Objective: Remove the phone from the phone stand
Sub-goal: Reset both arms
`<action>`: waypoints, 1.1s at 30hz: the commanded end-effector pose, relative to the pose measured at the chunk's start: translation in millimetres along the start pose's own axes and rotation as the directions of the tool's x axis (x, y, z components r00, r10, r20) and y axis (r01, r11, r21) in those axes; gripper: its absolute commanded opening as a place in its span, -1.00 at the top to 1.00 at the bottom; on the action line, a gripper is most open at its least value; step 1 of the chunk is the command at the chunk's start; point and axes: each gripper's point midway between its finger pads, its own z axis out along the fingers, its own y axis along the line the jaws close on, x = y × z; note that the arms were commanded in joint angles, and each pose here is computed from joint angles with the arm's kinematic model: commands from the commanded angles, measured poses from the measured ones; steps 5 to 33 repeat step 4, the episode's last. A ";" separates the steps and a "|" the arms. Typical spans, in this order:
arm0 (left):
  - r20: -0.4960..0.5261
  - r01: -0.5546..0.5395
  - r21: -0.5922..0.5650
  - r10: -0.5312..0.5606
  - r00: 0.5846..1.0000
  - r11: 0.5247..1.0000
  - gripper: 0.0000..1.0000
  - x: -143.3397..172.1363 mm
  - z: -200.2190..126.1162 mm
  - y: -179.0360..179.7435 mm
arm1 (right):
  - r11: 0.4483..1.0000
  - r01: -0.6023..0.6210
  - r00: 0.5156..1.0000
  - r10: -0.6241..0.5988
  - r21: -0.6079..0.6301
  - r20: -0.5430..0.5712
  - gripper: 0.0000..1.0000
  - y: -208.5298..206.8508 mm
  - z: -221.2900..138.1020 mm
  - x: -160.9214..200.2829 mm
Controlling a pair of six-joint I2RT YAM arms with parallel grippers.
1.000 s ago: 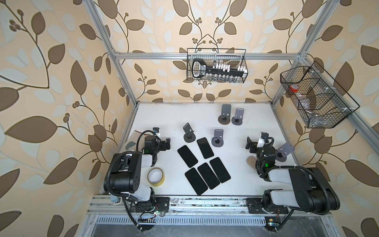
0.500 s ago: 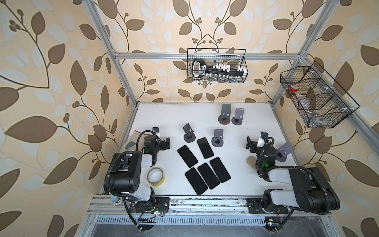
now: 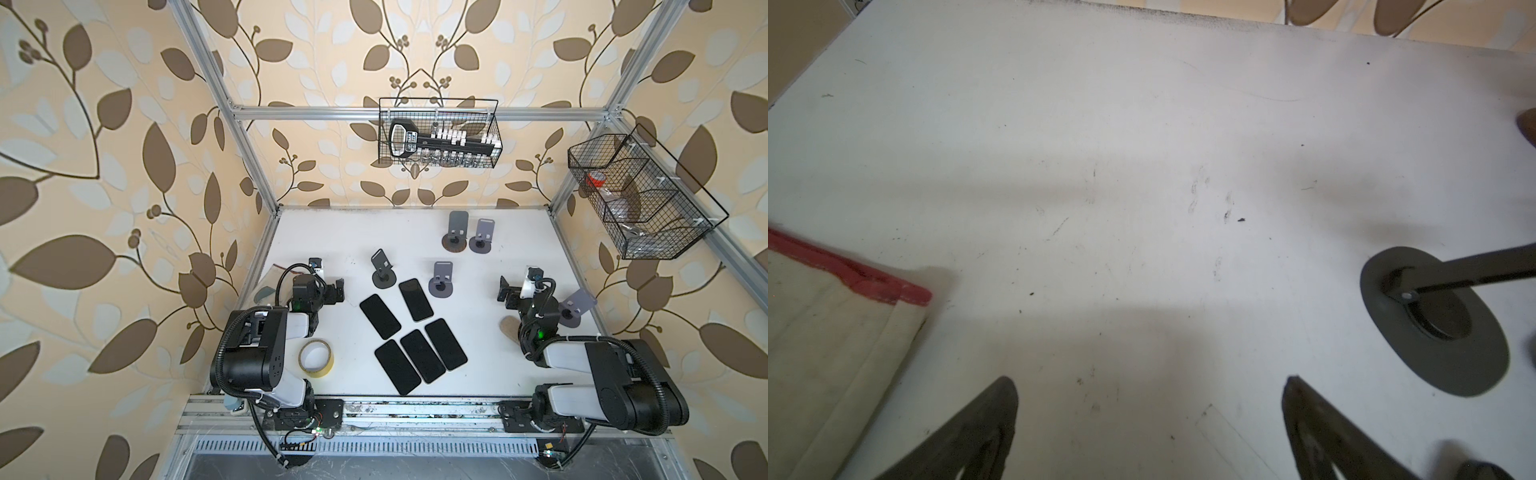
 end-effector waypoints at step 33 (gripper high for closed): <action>0.067 0.000 0.007 0.000 0.998 1.000 -0.98 -19.6 -2.5 -3.7 | 1.000 0.025 0.999 -0.024 -0.016 0.031 -1.00 4.0 0.1 -8.8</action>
